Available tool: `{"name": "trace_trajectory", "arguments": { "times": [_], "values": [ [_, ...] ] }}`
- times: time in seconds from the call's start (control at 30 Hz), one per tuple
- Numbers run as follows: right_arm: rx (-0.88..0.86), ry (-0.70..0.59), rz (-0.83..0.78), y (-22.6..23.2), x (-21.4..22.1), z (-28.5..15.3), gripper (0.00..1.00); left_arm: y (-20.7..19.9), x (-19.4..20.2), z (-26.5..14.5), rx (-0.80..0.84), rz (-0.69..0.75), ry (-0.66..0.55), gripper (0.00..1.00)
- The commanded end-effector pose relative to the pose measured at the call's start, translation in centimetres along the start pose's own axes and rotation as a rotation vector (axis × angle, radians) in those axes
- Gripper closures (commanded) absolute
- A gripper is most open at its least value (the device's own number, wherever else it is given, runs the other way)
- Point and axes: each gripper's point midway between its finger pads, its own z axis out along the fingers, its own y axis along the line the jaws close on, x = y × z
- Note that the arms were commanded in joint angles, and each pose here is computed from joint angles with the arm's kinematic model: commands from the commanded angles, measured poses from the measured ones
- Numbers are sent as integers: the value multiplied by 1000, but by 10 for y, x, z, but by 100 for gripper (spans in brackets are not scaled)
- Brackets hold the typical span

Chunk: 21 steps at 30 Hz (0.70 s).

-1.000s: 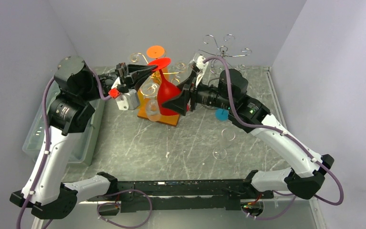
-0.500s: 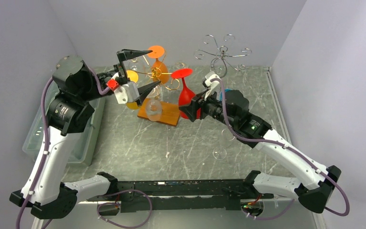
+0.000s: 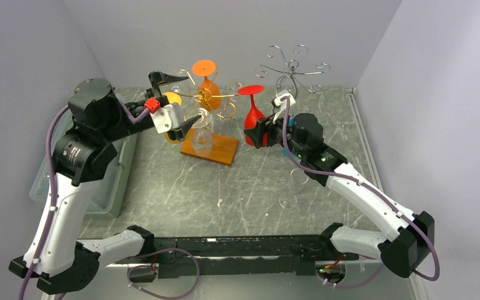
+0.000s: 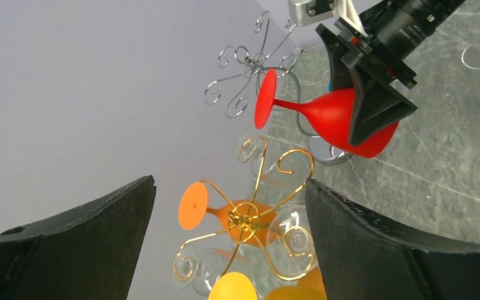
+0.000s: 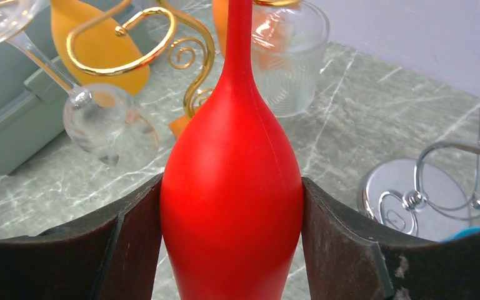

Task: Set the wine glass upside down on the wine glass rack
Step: Turn the wine glass upside down at the wine rack.

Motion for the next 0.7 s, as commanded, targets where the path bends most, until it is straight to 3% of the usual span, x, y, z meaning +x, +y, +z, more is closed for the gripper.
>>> {"name": "trace_trajectory", "arguments": {
  "times": [0.0, 0.67],
  "values": [
    [-95, -118, -8, 17, -32, 11, 71, -6, 3, -9, -4, -29, 35, 5],
    [-240, -69, -1, 39, -15, 56, 74, 6, 37, -11, -75, -161, 220, 1]
  ]
}}
